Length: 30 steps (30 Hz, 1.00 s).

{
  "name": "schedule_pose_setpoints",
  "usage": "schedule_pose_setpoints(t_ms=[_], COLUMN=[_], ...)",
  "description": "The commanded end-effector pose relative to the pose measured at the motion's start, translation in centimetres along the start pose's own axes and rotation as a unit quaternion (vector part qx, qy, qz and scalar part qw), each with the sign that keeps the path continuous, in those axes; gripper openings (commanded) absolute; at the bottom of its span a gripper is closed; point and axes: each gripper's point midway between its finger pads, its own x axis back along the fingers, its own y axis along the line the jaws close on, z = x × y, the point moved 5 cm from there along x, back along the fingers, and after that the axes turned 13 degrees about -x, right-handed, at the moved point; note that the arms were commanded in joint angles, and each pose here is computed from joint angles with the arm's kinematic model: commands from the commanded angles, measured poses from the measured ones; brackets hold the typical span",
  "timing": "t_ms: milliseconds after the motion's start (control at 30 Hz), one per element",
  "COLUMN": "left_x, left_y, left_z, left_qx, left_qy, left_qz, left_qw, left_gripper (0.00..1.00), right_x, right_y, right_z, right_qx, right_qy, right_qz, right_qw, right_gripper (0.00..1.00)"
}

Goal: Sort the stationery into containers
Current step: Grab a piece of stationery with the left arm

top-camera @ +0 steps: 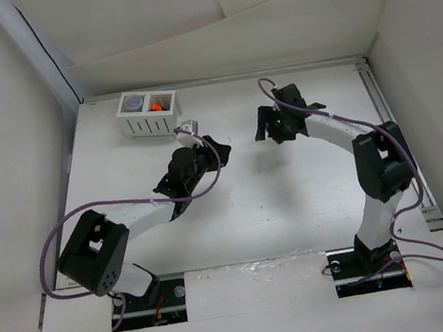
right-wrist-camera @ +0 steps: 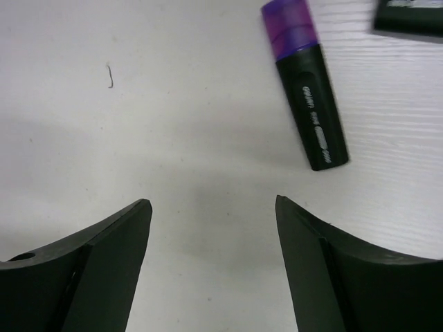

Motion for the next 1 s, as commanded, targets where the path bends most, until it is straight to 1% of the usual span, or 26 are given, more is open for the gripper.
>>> schedule_pose_setpoints(t_ms=[0, 33, 67, 100, 133, 167, 200, 233, 267, 300, 333, 367, 400, 433, 467, 500, 533, 567, 600, 633, 667, 700, 767, 833, 867, 967], left_x=[-1.7, -2.3, -2.6, -3.7, -4.4, -5.8, -6.5, -7.9, -9.4, -10.0, -11.4, -12.3, -13.5, -14.0, -15.4, -16.4, -16.8, -18.0, -18.7, -19.4, -19.7, -20.6, -21.4, -22.3, -22.6, -23.2], left_y=[-0.7, -0.8, -1.3, -1.8, -2.4, -2.1, -2.1, -3.0, -2.4, -2.5, -3.9, -3.9, -3.9, -4.0, -5.3, -5.2, -5.1, -6.4, -6.2, -6.1, -5.9, -6.6, -6.3, -6.3, -5.7, -5.1], left_z=[-1.3, -0.6, 0.0, -1.2, -1.1, 0.4, 1.1, -0.2, 1.4, 2.5, 1.0, 1.2, 3.2, 3.9, 2.3, 4.2, 5.0, 3.3, 3.1, 4.8, 5.1, 4.0, 5.8, 4.8, 5.8, 6.4], left_qx=[-0.003, -0.004, -0.007, -0.012, -0.022, -0.025, -0.026, -0.025, -0.028, -0.037, -0.039, -0.048, -0.060, -0.066, -0.070, -0.081, -0.097, -0.103, -0.107, -0.115, -0.124, -0.119, -0.130, -0.132, -0.138, -0.152], left_qy=[-0.012, -0.004, 0.011, 0.002, 0.012, 0.041, 0.061, 0.054, 0.076, 0.098, 0.084, 0.085, 0.107, 0.123, 0.106, 0.119, 0.139, 0.119, 0.115, 0.130, 0.140, 0.126, 0.144, 0.128, 0.137, 0.140], left_qz=[0.006, 0.002, 0.004, 0.003, 0.006, 0.001, 0.001, 0.010, -0.005, -0.016, -0.012, -0.028, -0.036, -0.045, -0.042, -0.063, -0.078, -0.077, -0.096, -0.104, -0.112, -0.107, -0.122, -0.143, -0.154, -0.167], left_qw=[1.000, 1.000, 1.000, 1.000, 1.000, 0.999, 0.998, 0.998, 0.997, 0.994, 0.996, 0.995, 0.992, 0.989, 0.991, 0.987, 0.982, 0.984, 0.983, 0.979, 0.976, 0.979, 0.973, 0.972, 0.969, 0.964], left_gripper=[0.37, 0.37, 0.39, 0.41, 0.42, 0.44, 0.45, 0.45, 0.47, 0.48, 0.50, 0.50, 0.52, 0.53, 0.54, 0.54, 0.56, 0.56, 0.56, 0.56, 0.57, 0.57, 0.57, 0.57, 0.57, 0.57], right_x=[4.6, 5.4, 5.9, 7.9, 9.0, 10.0, 11.8, 12.7, 13.8, 14.2, 16.0, 16.6, 17.2, 17.8, 18.0, 18.3, 17.9, 18.0, 18.4, 18.1, 18.1, 18.5, 18.2, 18.2, 18.6, 19.1], right_y=[1.6, 0.9, -0.2, 0.2, -0.8, -1.2, -1.5, -1.9, -2.7, -3.5, -3.1, -3.5, -3.8, -3.9, -4.0, -3.9, -4.0, -3.9, -3.6, -3.7, -3.7, -3.3, -3.2, -3.1, -2.8, -2.6], right_z=[-3.9, -4.5, -4.2, -4.9, -5.6, -5.8, -5.7, -5.8, -6.0, -5.5, -5.6, -5.5, -5.6, -4.9, -4.9, -5.0, -4.5, -4.2, -4.3, -4.0, -3.6, -3.6, -3.0, -2.6, -2.5, -2.1], right_qx=[-0.031, -0.042, -0.053, -0.066, -0.080, -0.091, -0.105, -0.113, -0.120, -0.128, -0.131, -0.134, -0.138, -0.137, -0.139, -0.138, -0.136, -0.134, -0.133, -0.132, -0.130, -0.128, -0.123, -0.115, -0.113, -0.110], right_qy=[-0.119, -0.147, -0.156, -0.189, -0.223, -0.245, -0.272, -0.291, -0.313, -0.320, -0.340, -0.346, -0.353, -0.354, -0.356, -0.353, -0.343, -0.338, -0.339, -0.331, -0.326, -0.328, -0.315, -0.308, -0.308, -0.309], right_qz=[-0.022, -0.005, 0.011, 0.002, 0.029, 0.040, 0.044, 0.051, 0.066, 0.070, 0.051, 0.050, 0.045, 0.036, 0.029, 0.017, 0.015, 0.008, -0.008, -0.010, -0.015, -0.028, -0.043, -0.050, -0.060, -0.074], right_qw=[0.992, 0.988, 0.986, 0.980, 0.971, 0.964, 0.956, 0.949, 0.940, 0.936, 0.930, 0.927, 0.924, 0.925, 0.924, 0.925, 0.929, 0.931, 0.931, 0.934, 0.936, 0.935, 0.940, 0.943, 0.943, 0.942], right_gripper=[0.78, 0.74, 0.68, 0.50, 0.38, 0.25, 0.09, 0.04, 0.01, 0.01, 0.01, 0.04, 0.09, 0.16, 0.21, 0.25, 0.30, 0.39, 0.42, 0.44, 0.45, 0.47, 0.48, 0.48, 0.48, 0.48])
